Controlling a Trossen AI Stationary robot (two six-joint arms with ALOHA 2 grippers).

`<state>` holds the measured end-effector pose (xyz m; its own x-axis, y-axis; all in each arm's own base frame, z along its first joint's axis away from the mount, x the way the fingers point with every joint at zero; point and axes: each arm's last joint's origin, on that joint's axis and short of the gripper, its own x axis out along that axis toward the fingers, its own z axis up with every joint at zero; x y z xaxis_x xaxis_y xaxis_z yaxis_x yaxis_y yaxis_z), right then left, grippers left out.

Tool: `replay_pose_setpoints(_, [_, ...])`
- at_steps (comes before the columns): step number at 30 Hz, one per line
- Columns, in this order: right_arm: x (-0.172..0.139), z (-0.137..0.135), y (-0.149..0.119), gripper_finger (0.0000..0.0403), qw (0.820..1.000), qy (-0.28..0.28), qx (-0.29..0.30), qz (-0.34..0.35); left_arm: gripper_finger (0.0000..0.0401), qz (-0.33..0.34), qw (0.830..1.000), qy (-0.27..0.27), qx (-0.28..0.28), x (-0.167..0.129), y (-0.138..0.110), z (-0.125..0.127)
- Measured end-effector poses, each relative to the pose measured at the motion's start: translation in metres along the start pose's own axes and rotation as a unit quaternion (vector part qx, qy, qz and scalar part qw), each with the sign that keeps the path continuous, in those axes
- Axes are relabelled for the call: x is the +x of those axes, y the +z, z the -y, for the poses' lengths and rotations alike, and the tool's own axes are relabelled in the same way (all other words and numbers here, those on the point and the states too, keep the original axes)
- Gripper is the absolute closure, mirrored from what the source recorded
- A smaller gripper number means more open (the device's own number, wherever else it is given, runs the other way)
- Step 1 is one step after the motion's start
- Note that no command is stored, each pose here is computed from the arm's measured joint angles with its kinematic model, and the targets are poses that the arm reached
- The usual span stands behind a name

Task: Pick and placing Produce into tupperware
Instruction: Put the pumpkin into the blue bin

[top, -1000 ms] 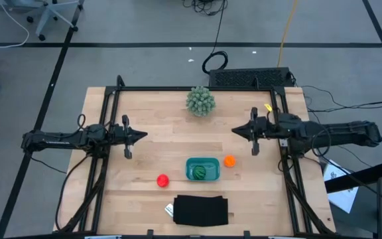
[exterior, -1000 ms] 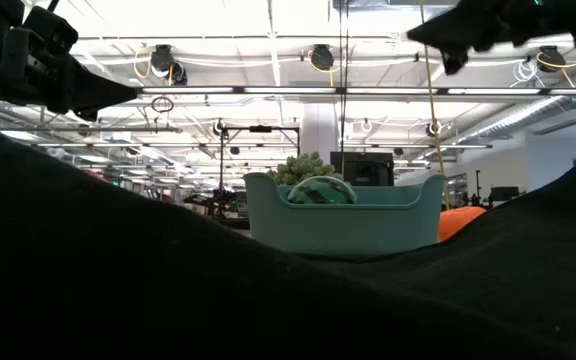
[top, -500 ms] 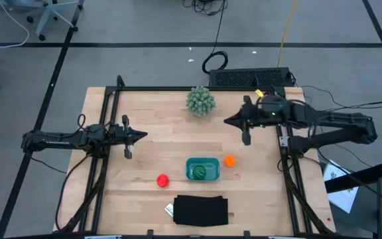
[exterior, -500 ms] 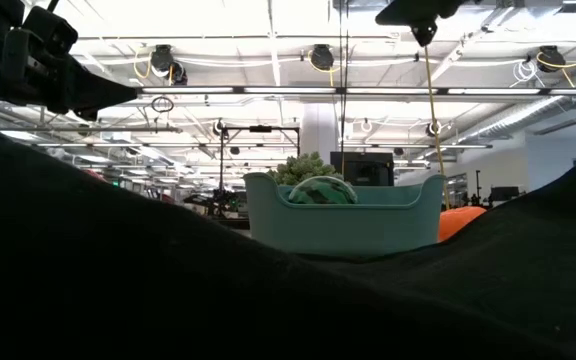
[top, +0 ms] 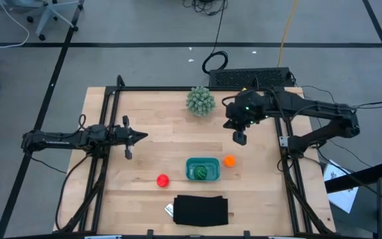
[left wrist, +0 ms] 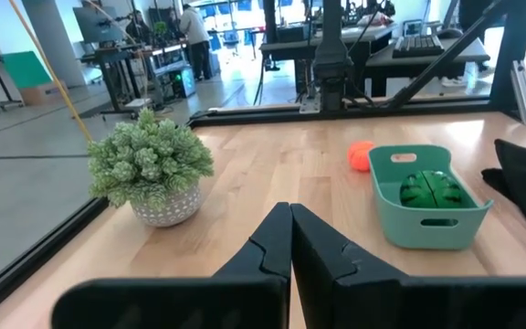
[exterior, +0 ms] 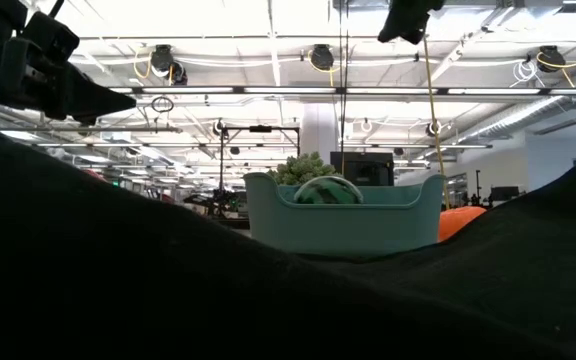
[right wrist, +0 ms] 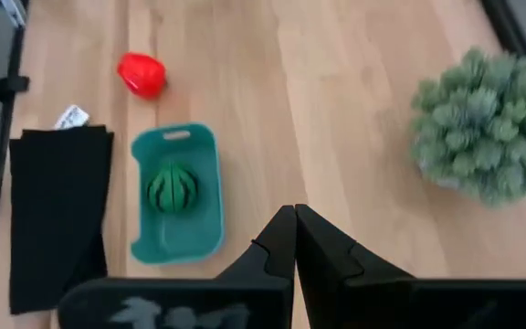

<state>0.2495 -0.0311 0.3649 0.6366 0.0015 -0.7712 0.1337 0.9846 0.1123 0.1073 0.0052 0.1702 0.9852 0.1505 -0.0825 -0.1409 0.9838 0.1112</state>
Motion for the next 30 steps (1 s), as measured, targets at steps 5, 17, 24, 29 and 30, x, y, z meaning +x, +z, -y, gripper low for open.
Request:
replay_pose_setpoints(5, [0.006,0.007,0.003,0.0403,0.997,0.001,0.028,-0.067,0.0396,-0.001,1.000,0.000,0.000,0.000,0.000,0.000])
replay_pose_setpoints(17, [0.045,0.009,-0.001,0.0403,0.981,0.054,0.047,-0.178,0.0395,0.002,1.000,0.000,0.000,0.000,0.000,0.000])
replay_pose_setpoints(24, [0.047,0.007,-0.008,0.0402,0.971,0.070,0.044,-0.224,0.0395,0.001,1.000,0.000,-0.001,0.000,0.000,0.000])
replay_pose_setpoints(29, [0.046,0.000,-0.011,0.0368,0.968,0.079,0.015,-0.238,0.0396,-0.003,1.000,0.000,-0.001,0.000,0.000,0.000])
replay_pose_setpoints(30, [0.046,-0.001,-0.011,0.0355,0.968,0.081,0.010,-0.238,0.0396,-0.004,1.000,0.000,-0.001,0.000,-0.001,0.000])
